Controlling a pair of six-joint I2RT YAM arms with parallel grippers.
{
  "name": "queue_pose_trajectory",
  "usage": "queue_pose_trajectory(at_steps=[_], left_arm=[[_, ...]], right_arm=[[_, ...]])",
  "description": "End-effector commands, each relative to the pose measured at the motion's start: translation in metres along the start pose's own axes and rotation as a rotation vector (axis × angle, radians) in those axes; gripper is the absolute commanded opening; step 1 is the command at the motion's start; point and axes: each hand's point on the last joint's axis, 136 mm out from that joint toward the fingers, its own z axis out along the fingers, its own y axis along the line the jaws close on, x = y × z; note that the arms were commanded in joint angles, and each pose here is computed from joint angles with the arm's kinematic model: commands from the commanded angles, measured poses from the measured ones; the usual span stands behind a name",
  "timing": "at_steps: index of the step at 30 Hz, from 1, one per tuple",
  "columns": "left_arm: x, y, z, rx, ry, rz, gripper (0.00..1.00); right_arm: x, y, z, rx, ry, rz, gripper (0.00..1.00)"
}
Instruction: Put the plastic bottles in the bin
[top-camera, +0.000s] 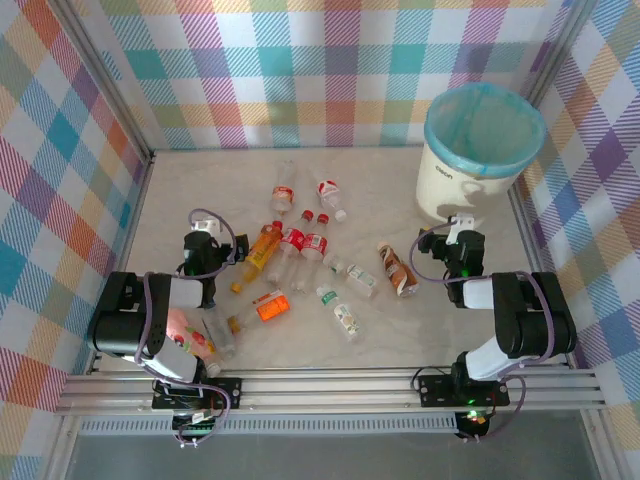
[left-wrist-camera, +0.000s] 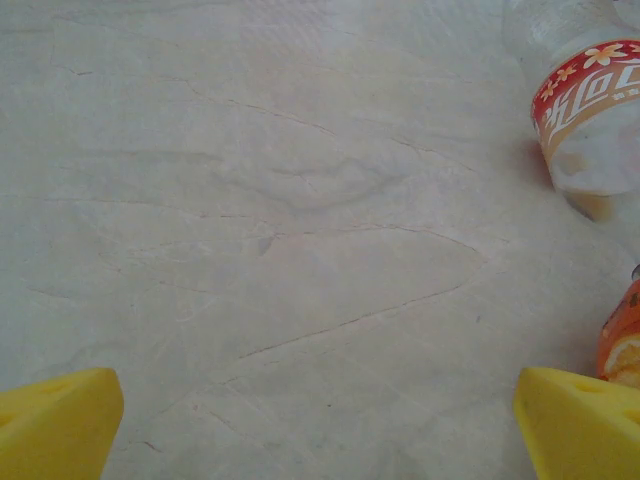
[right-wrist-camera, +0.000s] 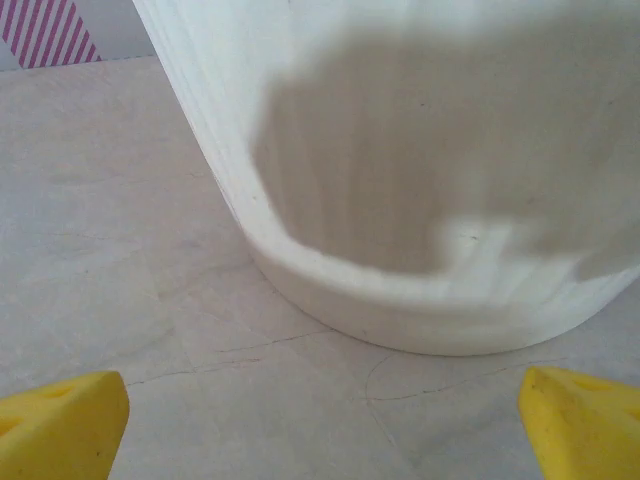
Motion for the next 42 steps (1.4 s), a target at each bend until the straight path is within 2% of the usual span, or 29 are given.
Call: queue_pose_trajectory(at_steps=[1,28,30,36,42], left_arm=[[-0.009,0.000,0.002,0.001,-0.024,-0.007,1.00],[-0.008,0.000,0.001,0.001,-0.027,-0.007,1.00],[-0.010,0.000,0.001,0.002,-0.034,-0.007,0.97],[-0.039,0.000,-0.022,-0.027,-0.064,-0.004,0.95],[-0.079,-0.012,-0.052,-0.038,-0.099,0.021,0.95]], right_arm=[[-0.008,0.004,0.001,-0.014,-0.025,0.000,1.00],[-0.008,0.004,0.001,-0.015,-0.025,0.000,1.00],[-0.008,0.004,0.001,-0.016,-0.028,0.000,1.00],[-0.027,0.006,-0.023,-0.024,-0.079,-0.007,1.00],[-0.032,0.006,-0.043,-0.015,0.012,0.027,0.98]])
